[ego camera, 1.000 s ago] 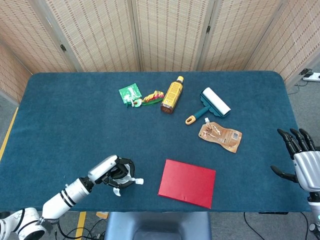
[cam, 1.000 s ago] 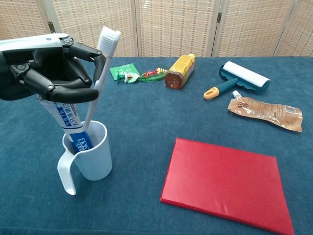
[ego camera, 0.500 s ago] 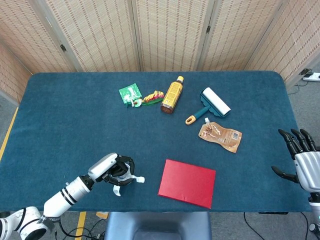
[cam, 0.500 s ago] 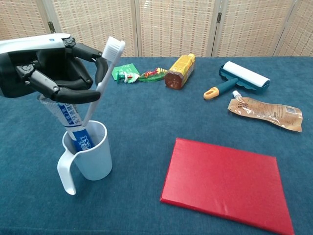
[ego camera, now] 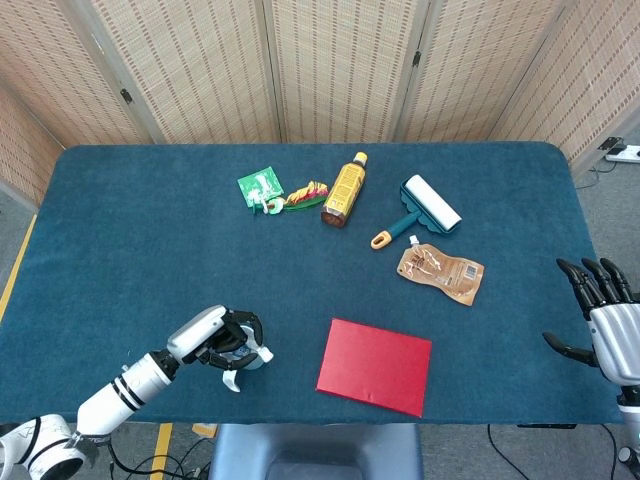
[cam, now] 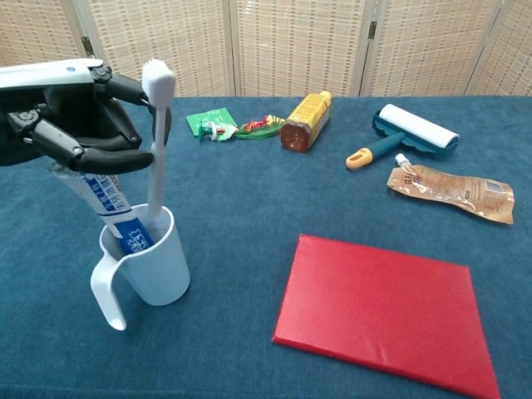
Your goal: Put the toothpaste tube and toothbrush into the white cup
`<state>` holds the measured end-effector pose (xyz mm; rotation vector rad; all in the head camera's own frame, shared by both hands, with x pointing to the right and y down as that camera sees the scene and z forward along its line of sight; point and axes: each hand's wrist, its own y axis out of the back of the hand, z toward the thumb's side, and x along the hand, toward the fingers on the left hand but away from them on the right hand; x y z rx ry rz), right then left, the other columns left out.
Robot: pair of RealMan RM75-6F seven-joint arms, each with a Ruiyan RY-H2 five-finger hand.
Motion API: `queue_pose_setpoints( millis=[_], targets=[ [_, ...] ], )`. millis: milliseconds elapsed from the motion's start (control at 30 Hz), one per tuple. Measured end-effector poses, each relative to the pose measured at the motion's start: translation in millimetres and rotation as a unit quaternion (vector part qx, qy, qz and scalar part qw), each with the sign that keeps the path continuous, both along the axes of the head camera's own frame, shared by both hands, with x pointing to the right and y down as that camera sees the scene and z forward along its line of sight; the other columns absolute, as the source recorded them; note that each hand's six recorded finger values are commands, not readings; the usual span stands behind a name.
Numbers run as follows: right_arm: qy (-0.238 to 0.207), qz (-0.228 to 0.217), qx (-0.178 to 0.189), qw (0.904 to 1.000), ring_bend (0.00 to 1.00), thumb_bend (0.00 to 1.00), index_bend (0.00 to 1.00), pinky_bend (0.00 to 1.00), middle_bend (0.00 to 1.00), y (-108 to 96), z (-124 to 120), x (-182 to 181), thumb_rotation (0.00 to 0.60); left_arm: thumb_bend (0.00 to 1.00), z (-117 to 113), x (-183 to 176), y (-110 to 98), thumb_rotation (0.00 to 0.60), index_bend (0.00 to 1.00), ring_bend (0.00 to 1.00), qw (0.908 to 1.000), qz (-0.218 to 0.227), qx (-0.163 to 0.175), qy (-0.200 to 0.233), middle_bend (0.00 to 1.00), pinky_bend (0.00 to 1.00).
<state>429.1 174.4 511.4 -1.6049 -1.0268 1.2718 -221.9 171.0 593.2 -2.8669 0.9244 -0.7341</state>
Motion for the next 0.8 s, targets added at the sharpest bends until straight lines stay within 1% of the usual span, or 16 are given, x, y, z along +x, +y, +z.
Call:
queue_pose_setpoints(
  millis=[267, 400, 600, 800],
  targets=[
    [-0.002, -0.002, 0.002, 1.0, 0.1, 0.04, 0.01, 0.08, 0.18, 1.1, -1.5, -0.4, 0.6, 0.41, -2.0, -2.5, 3.3, 0.6, 0.42, 0.95, 1.0, 0.001, -0.004, 0.001, 1.0, 1.0],
    [-0.001, 0.001, 0.003, 1.0, 0.1, 0.04, 0.01, 0.08, 0.18, 2.2, -2.7, 1.4, 0.6, 0.41, -7.8, -5.4, -0.3, 0.6, 0.39, 0.95, 0.9999, -0.008, 0.003, 0.008, 1.0, 1.0],
    [-0.001, 0.001, 0.004, 1.0, 0.1, 0.04, 0.01, 0.08, 0.18, 2.0, -3.1, 1.8, 0.6, 0.41, -26.1, -17.8, -10.9, 0.6, 0.39, 0.95, 0.999, -0.028, 0.029, 0.019, 1.0, 1.0],
    [-0.002, -0.001, 0.004, 1.0, 0.1, 0.04, 0.01, 0.08, 0.18, 1.8, -3.5, 0.9, 0.6, 0.41, -46.9, -39.0, -28.1, 0.6, 0.4, 0.94, 0.9961, -0.06, 0.061, 0.022, 1.0, 1.0]
  ],
)
